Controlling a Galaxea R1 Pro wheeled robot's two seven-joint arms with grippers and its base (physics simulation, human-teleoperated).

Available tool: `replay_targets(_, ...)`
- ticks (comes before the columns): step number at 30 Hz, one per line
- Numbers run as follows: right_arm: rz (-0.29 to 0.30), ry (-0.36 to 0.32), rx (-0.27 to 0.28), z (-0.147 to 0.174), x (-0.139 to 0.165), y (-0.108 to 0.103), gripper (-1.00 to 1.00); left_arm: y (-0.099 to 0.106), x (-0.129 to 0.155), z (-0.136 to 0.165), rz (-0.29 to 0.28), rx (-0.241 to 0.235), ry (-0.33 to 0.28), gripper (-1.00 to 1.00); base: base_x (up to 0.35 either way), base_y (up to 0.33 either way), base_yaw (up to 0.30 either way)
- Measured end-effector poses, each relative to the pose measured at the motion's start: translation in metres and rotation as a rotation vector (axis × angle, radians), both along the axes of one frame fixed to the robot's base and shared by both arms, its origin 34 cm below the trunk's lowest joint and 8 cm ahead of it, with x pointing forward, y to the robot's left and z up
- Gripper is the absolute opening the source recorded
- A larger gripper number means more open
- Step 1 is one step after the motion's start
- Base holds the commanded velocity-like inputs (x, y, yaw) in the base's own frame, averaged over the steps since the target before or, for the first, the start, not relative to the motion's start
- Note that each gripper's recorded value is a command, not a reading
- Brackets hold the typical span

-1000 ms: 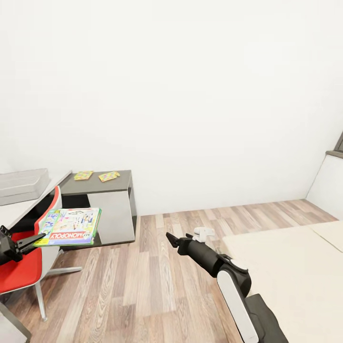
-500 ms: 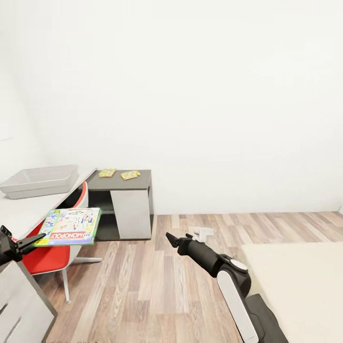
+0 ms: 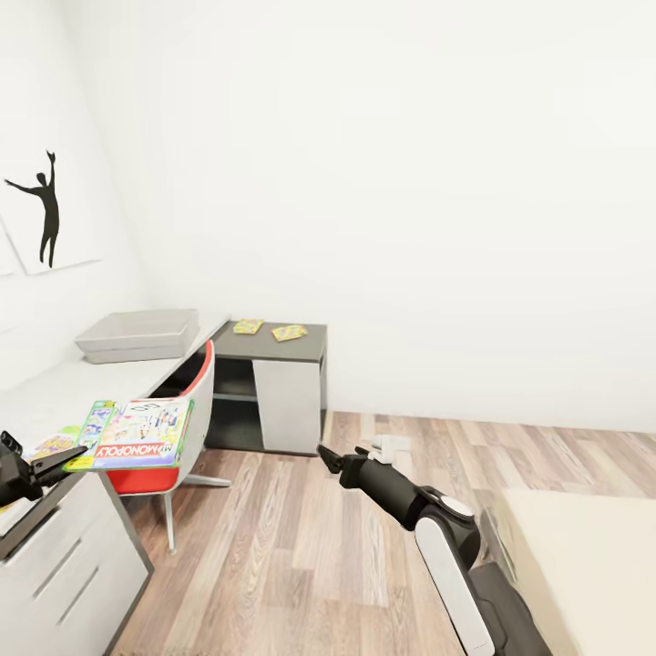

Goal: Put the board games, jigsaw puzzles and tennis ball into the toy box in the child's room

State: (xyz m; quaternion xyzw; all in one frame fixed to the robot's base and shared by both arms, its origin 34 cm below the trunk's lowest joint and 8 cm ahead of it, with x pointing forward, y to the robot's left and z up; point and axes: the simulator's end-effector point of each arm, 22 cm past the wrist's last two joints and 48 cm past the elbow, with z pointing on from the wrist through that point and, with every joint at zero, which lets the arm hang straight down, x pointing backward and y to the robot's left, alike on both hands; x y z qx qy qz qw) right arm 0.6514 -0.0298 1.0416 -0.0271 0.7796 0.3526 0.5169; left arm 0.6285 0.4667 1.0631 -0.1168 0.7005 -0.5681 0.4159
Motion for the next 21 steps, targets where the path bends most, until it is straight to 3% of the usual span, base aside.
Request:
replay_targets(5, 0.002, -0.002, 0.002, 0.0009, -0.0004, 0.0003, 1.00, 0.0004, 0.0000, 0.0006, 0.001, 0.001, -0.003, -1.00, 0.039, 0.000, 0.091)
replay_targets(16, 0.001, -0.004, 0.003, 0.0013, -0.0009, 0.0001, 1.00, 0.0003, -0.0005, 0.0003, 0.000, 0.004, -0.002, -1.00, 0.317, 0.000, 0.004)
replay_targets(21, -0.003, -0.016, 0.007, 0.0039, 0.0000, 0.0005, 1.00, 0.0003, -0.0006, 0.0002, 0.000, 0.005, -0.003, -1.00, 0.331, 0.000, 0.160)
